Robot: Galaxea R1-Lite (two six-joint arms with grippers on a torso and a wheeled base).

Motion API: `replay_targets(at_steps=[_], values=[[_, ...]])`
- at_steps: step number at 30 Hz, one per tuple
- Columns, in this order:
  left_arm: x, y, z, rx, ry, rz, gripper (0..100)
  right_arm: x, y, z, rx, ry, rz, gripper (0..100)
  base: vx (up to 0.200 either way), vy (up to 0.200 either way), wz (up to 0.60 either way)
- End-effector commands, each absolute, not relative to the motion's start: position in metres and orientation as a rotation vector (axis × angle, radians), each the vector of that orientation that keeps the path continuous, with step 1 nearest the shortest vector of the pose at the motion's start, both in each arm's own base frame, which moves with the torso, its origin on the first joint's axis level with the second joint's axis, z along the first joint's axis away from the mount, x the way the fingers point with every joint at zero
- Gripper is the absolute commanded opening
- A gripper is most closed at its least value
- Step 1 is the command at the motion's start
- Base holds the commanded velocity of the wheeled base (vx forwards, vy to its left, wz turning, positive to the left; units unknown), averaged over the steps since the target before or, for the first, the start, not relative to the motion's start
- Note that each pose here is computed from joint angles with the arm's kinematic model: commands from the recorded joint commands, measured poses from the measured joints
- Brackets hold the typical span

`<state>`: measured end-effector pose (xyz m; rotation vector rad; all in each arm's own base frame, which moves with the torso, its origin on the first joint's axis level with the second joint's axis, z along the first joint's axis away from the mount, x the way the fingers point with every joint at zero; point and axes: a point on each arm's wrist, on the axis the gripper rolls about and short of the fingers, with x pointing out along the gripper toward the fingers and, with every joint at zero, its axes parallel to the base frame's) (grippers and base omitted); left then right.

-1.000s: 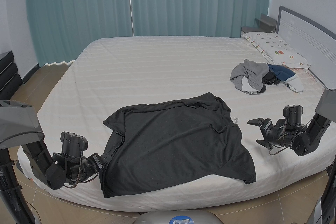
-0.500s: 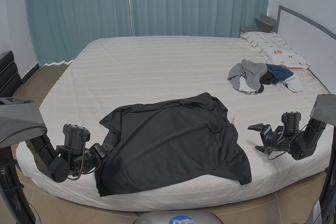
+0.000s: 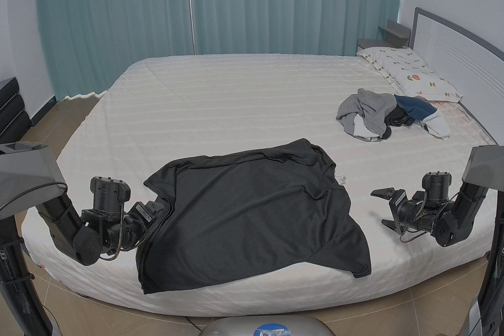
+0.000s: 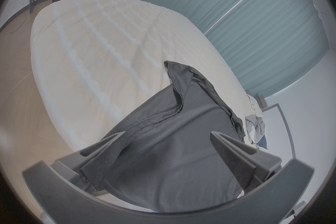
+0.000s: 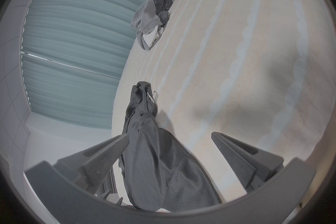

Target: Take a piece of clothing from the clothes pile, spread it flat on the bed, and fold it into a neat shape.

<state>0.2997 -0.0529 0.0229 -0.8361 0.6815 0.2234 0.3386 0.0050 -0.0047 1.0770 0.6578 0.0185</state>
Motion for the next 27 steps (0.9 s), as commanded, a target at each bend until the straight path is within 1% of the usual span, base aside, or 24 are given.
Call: replay_targets(at_steps=[1,3,7,10,15,21,27], values=[[0.301,-0.051,0.024,-0.841,0.674,0.226,100,0.338,0.005,-0.008,1.077,0.668,0.014,100,0.2,0.0,0.0],[0.302,-0.051,0.024,-0.843,0.673,0.223,100,0.338,0.005,-0.008,1.077,0.668,0.014,100,0.2,0.0,0.0],[0.315,-0.045,0.029,-0.861,0.632,0.231,100,0.338,0.005,-0.008,1.076,0.668,0.014,100,0.0,0.0,0.0],[0.33,-0.039,0.039,-0.878,0.571,0.226,100,0.337,0.005,-0.008,1.073,0.669,0.015,100,0.0,0.0,0.0],[0.358,-0.038,0.044,-0.878,0.538,0.22,100,0.336,0.006,-0.009,1.07,0.673,0.015,100,0.0,0.0,0.0],[0.39,-0.039,0.03,-0.872,0.562,0.237,100,0.335,0.01,-0.01,1.065,0.672,0.025,100,0.0,0.0,0.0],[0.436,-0.03,0.005,-0.844,0.557,0.253,100,0.335,0.01,-0.012,1.062,0.662,0.029,100,0.0,0.0,0.0]])
